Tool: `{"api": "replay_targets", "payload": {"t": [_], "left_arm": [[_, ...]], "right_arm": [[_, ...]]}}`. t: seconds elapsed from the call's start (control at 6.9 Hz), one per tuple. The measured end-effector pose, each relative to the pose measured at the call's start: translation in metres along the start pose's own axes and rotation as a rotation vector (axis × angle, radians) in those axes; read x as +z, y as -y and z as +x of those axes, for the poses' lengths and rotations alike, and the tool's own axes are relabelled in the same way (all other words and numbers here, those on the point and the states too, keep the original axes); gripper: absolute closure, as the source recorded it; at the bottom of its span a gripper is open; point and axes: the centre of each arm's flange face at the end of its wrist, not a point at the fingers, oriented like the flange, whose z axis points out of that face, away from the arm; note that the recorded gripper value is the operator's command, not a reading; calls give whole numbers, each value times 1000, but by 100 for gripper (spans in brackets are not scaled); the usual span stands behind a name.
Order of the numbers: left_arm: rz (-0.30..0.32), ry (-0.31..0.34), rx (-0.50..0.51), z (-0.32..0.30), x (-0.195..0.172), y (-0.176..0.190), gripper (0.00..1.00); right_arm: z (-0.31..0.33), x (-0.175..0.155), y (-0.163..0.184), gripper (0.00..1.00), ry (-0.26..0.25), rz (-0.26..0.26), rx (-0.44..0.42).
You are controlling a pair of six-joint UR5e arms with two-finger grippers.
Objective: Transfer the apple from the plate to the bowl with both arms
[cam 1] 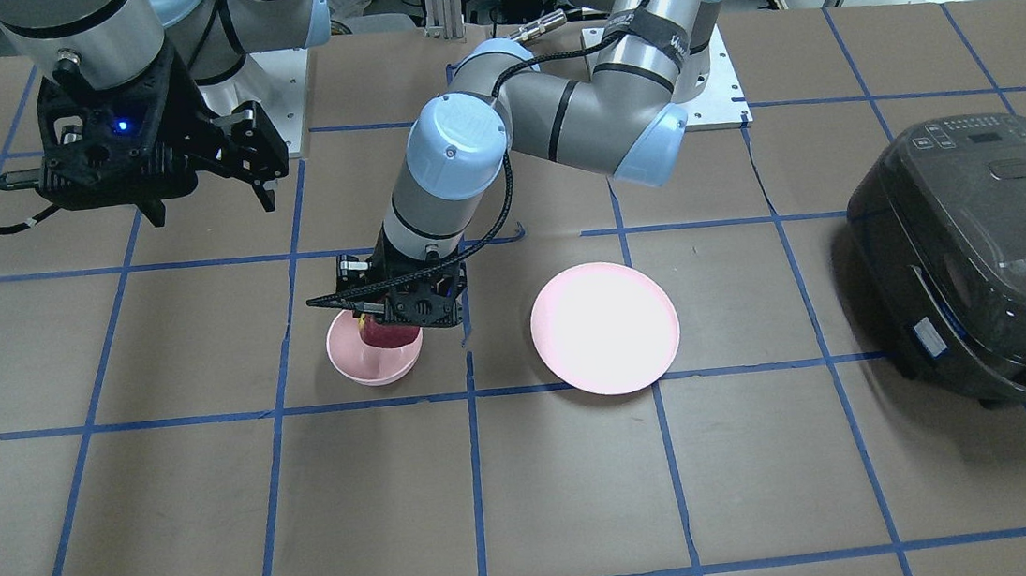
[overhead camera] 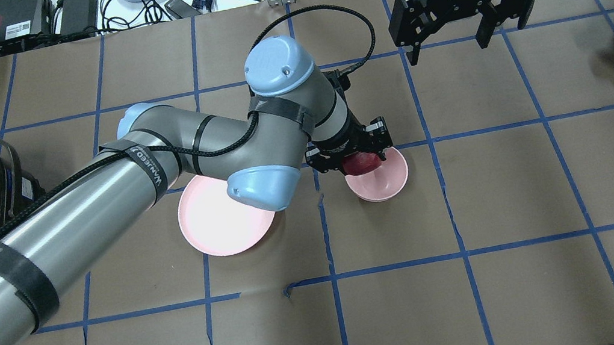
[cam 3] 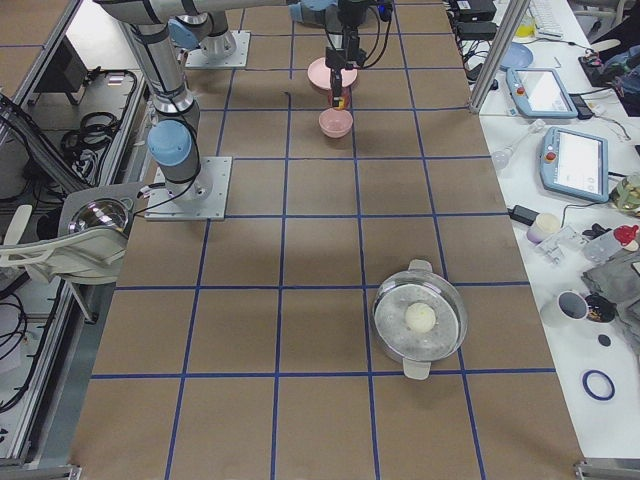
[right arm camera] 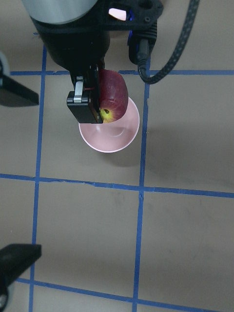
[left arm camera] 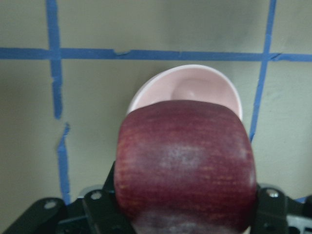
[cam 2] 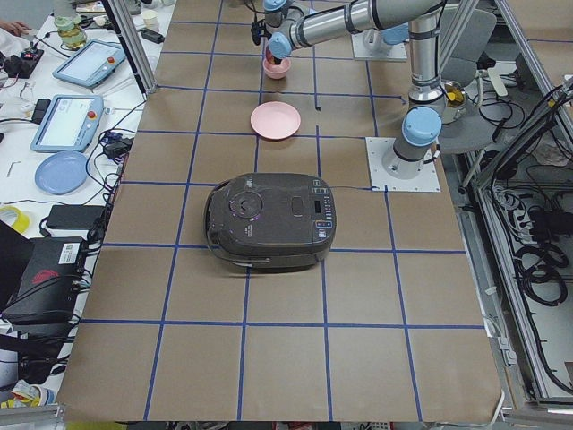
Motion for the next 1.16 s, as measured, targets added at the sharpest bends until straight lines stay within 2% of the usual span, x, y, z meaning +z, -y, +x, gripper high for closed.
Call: {"api": "replay_targets", "payload": {"t": [0.14,0.29,0.43,0.58,0.87,1.01,1.16], "left_arm": [[-5,0,0,2,13,0,96],[-8,-1,2,4,23,0,64],[-10,-1,3,6,28,-1,19],[-10,0,4,6,32,-2,8],[-13,9,5,4,37,-2,8],[-12,10,6,4,38,-1,0],[-4,5,12,5,32,-1,0]], "right_arm": [[0,-1,1,0,-2,9,3],[0,-2,2,0,-3,16,4],[0,-2,2,0,-4,19,5],[1,-2,2,0,-5,19,5],[1,-1,2,0,-6,19,5],[1,-1,2,0,-6,18,5],[1,-1,2,0,-6,18,5]]}}
